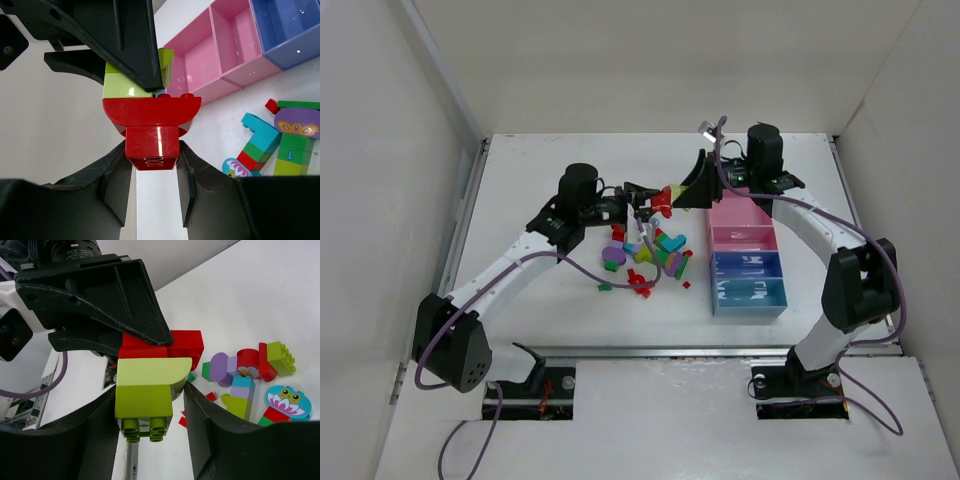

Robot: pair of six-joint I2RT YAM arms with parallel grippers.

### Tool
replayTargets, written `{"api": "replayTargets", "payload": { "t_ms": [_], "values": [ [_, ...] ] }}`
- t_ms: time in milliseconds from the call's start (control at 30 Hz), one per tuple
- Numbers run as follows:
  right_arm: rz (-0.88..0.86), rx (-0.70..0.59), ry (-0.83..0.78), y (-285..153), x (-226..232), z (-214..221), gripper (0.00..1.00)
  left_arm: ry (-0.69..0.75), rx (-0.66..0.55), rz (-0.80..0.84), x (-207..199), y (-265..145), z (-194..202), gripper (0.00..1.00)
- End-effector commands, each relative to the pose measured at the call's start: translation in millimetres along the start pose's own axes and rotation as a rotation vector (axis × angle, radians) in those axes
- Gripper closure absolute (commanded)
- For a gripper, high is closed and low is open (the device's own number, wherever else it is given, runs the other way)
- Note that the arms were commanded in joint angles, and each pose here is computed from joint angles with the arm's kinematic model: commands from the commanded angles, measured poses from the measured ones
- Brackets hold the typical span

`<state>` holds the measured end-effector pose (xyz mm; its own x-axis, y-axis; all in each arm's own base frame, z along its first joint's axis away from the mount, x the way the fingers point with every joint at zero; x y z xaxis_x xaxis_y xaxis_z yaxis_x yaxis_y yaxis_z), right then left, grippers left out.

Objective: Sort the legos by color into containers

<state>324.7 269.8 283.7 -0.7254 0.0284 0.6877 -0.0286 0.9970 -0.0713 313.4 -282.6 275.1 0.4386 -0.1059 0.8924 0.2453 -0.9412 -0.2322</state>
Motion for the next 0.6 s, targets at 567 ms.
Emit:
{"api": "replayTargets", "payload": {
  "t_ms": [567],
  "values": [
    [-0.002,-0.026,-0.045,-17,4,-11,0.6,0.05,-0.061,-0.052,11,-9,-19,1.0]
  ]
}}
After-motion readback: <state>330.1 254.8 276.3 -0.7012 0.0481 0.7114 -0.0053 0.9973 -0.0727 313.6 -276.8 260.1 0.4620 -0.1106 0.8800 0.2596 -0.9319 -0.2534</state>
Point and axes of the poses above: each gripper's point midway between its finger pads, its own y axis out along the fingers, its own x axis along the line the jaws close on, z = x × y, the point moved 1 cm from there along -y, back along the fingers, and after that the axes turned 12 degrees about y, right-handed, at the moved point
